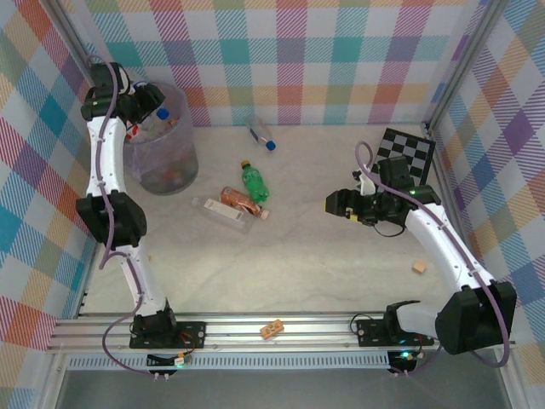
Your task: Put the plastic bottles in the bin
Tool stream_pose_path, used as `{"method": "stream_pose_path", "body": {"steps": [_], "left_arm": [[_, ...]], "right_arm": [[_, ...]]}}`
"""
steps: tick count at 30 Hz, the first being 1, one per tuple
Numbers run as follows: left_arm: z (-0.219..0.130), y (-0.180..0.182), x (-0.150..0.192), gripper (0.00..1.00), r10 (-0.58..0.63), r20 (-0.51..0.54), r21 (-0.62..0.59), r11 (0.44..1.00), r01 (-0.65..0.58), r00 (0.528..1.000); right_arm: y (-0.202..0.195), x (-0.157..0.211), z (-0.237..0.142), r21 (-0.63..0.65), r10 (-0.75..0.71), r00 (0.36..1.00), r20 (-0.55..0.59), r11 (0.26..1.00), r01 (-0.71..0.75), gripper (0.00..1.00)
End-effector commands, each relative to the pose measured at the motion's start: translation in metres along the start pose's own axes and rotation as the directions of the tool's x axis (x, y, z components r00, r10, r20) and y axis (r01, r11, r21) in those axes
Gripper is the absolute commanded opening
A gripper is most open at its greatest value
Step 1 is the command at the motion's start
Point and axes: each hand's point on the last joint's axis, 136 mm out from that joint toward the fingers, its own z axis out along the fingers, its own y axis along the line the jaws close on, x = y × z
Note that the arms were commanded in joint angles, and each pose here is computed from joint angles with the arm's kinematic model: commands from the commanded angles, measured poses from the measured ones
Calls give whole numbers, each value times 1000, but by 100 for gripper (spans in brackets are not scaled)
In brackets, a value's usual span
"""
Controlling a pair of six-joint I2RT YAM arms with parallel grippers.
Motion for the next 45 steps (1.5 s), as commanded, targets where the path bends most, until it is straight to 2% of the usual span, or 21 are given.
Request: {"method": "stream_pose_path", "body": {"steps": [1,4,5,6,10,11,17,20,26,35,41,45], "left_arm": [[-3,12,-9,4,-36,27,-58,998,37,999],[11,24,0,4,-58,-6,-89,994,57,998],[15,28,4,6,-63,-17,-96,993,61,998],[18,30,7,12,-67,-28,-101,993,64,997],[20,33,10,56,-65,-38,-106,992,61,997],[19,32,9,62,-63,-34,-105,993,59,997],[7,28,1,82,-37,-4,-113,993,36,999],[-1,24,-2,88,-18,7,-109,994,19,1000],[-29,9,-15,95,36,60,-96,995,-30,998],[-92,-22,-31,97,133,150,-66,990,-124,980],[-133,-48,-25,97,173,196,-19,985,-173,965],[-158,-66,-7,97,216,216,-4,975,-220,952]], "right_arm": [[-3,8,-3,20,-14,1000,-4,1000,14,89],[-5,9,-2,32,-12,1000,-5,999,12,89],[-6,9,-2,33,-13,1000,-3,999,14,89],[-7,10,-2,37,-12,1000,-3,999,13,89],[-9,11,-1,44,-17,1000,-4,999,17,89],[-10,11,-1,47,-18,1000,-4,999,18,89],[-9,8,0,44,-31,1000,0,999,31,89],[-8,7,0,37,-44,999,5,998,43,90],[-6,1,1,38,-67,998,13,997,67,90],[-3,-8,1,30,-80,996,30,996,79,90],[-3,-19,1,48,-95,995,36,994,94,89],[-4,-28,0,73,-117,992,54,991,113,89]]}}
